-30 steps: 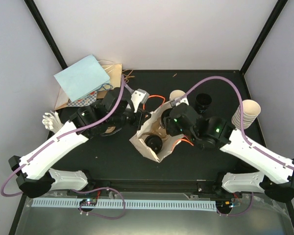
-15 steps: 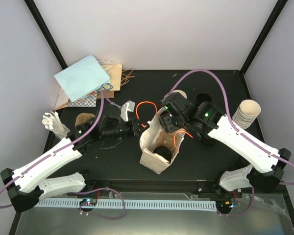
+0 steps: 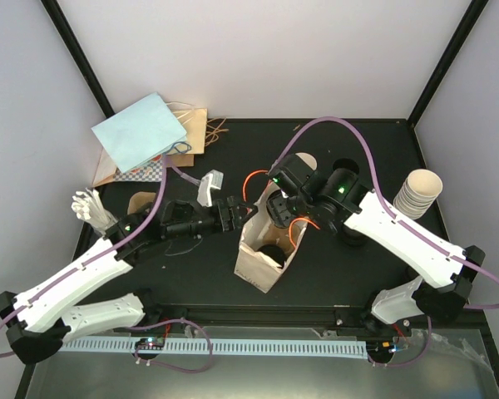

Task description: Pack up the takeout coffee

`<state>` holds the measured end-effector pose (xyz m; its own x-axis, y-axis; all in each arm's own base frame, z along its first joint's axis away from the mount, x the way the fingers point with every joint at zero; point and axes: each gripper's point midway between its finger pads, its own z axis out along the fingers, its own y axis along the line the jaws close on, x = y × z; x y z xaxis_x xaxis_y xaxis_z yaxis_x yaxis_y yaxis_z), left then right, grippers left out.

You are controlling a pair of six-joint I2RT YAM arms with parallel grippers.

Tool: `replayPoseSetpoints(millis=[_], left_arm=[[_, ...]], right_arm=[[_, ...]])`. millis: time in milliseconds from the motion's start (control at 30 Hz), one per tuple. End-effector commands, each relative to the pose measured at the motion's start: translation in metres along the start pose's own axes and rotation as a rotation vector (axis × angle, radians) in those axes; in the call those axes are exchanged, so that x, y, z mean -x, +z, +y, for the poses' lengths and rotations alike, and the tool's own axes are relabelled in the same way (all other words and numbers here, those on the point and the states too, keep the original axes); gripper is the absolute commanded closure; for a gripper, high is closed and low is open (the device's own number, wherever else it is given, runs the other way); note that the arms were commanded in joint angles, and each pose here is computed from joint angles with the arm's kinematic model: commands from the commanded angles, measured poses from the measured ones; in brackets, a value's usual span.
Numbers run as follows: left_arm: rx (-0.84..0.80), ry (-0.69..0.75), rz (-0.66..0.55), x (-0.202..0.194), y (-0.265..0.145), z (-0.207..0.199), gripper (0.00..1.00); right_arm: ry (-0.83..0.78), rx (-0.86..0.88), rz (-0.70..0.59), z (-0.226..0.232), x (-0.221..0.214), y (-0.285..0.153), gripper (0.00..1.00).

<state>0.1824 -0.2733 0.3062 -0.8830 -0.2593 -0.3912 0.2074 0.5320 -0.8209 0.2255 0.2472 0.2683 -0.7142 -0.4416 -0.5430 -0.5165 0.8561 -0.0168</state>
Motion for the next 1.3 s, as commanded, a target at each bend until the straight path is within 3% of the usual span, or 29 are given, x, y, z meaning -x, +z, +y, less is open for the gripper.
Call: replayPoseSetpoints(millis=[0,100,233,300,467,533,733,967,1267], left_arm=[[0.028,0.132,-0.074,0.014,-0.034,-0.01,0.21],[0.058,0.184,-0.065,0.011,-0.049,-0.005,0.16],[0.104,0.211,-0.028,0.002,-0.065,0.008,0.18],[0.151,0.203,-0.013,-0.001,-0.068,0.023,0.25],[0.212,0.149,0.058,-0.007,-0.052,0.063,0.56],[0.212,0.137,0.072,-0.01,-0.041,0.075,0.62],[0.191,0.111,0.111,-0.022,-0.006,0.107,0.66],[0.197,0.02,0.258,-0.055,0.027,0.14,0.69],[0.137,-0.062,0.328,-0.09,0.049,0.157,0.69]], right_arm=[[0.012,0.003,-0.029,-0.003,0.006,-0.009,0.47],[0.031,-0.005,-0.036,-0.005,0.007,-0.01,0.47],[0.046,-0.011,-0.039,-0.006,0.006,-0.009,0.47],[0.054,-0.014,-0.046,-0.007,0.006,-0.009,0.47],[0.058,-0.015,-0.036,-0.006,0.006,-0.01,0.47],[0.058,-0.014,-0.027,-0.006,0.005,-0.01,0.47],[0.067,-0.03,-0.017,-0.009,0.001,-0.008,0.47],[0.082,-0.031,-0.043,-0.007,0.01,-0.006,0.47],[0.077,-0.011,-0.055,0.001,0.021,0.002,0.48]])
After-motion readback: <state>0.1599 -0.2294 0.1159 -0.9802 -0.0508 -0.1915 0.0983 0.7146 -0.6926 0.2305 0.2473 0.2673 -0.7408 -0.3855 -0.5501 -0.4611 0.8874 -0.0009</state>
